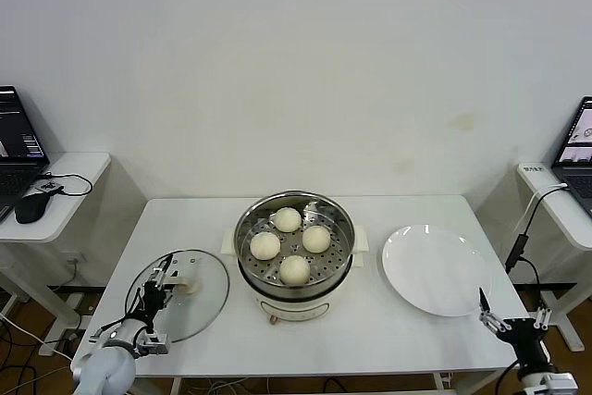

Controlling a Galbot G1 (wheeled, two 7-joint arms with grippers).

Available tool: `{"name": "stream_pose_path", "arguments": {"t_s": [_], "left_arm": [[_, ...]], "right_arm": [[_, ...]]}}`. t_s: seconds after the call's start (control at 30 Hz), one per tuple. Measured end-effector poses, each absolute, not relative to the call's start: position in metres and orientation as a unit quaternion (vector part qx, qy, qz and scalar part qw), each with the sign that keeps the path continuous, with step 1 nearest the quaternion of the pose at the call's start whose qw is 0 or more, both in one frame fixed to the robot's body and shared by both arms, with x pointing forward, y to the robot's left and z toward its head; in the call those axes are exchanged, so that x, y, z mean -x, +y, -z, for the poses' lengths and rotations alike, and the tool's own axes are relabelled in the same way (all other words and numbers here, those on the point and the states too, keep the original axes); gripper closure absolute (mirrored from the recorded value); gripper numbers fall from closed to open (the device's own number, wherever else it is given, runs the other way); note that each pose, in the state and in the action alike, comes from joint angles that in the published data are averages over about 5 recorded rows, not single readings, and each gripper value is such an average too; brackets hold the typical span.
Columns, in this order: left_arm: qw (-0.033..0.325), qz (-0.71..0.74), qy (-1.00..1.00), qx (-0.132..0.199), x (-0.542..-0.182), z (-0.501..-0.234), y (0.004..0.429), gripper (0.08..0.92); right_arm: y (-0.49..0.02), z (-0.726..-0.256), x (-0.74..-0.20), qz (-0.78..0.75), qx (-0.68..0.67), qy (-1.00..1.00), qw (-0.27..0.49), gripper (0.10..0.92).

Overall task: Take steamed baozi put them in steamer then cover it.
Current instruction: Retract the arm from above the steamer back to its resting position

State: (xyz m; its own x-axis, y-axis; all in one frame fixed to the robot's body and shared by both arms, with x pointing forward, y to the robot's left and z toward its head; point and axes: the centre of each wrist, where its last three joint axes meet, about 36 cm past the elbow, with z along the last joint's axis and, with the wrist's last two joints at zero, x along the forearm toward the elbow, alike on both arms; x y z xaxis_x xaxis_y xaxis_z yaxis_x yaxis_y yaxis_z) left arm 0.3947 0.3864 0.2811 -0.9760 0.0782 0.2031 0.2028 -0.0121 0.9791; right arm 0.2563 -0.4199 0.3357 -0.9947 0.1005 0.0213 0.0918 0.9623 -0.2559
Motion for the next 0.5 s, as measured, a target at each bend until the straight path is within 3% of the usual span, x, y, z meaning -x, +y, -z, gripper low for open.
{"name": "stream_pose_path", "arguments": {"t_s": [0.5], "left_arm": [[0.021, 0.697, -0.714, 0.072, -0.384, -0.287, 0.393, 0.857]], "right_arm": [[-0.417, -0.336, -0.257, -0.13, 0.037, -0.991, 0.014, 0.2]]}}
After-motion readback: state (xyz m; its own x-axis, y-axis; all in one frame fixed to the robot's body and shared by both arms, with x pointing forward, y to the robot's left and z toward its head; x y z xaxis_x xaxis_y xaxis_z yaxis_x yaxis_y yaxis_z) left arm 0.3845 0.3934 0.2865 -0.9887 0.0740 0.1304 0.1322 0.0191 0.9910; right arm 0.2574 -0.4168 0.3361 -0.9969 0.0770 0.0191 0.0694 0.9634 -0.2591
